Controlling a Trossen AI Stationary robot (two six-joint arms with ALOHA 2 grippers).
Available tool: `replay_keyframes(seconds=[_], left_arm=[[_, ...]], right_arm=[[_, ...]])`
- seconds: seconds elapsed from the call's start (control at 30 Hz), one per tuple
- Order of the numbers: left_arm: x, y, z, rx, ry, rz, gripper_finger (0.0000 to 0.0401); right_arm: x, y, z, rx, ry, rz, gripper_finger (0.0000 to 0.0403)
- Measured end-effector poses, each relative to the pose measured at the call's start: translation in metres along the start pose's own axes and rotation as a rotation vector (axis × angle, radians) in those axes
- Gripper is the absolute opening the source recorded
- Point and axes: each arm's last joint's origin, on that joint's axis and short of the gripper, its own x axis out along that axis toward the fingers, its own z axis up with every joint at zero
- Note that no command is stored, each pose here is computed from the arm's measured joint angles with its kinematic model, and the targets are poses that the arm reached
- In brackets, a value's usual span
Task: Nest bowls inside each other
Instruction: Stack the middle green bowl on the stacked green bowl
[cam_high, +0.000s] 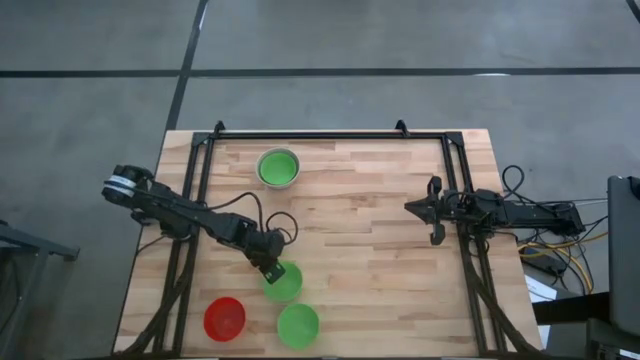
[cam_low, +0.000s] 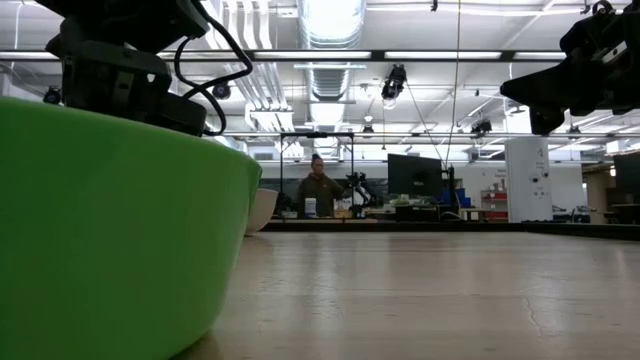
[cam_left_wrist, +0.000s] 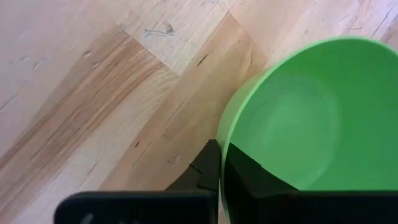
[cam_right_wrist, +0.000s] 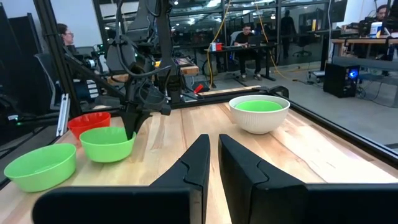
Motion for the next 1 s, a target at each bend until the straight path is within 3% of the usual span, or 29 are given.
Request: replay_keyframes(seconds=[0.4,1.0], left_arm=[[-0.008,-0.007,0.003,0.034,-0.020,0.032,0.0004],[-0.040,-0.040,0.023,0.169,-0.162,0.109,0.0003]], right_arm=[[0.000,0.000,0.000,0.002,0.000,-0.001,0.0034],[0.000,0.000,0.000,0.000,0.000,0.000,0.0034]])
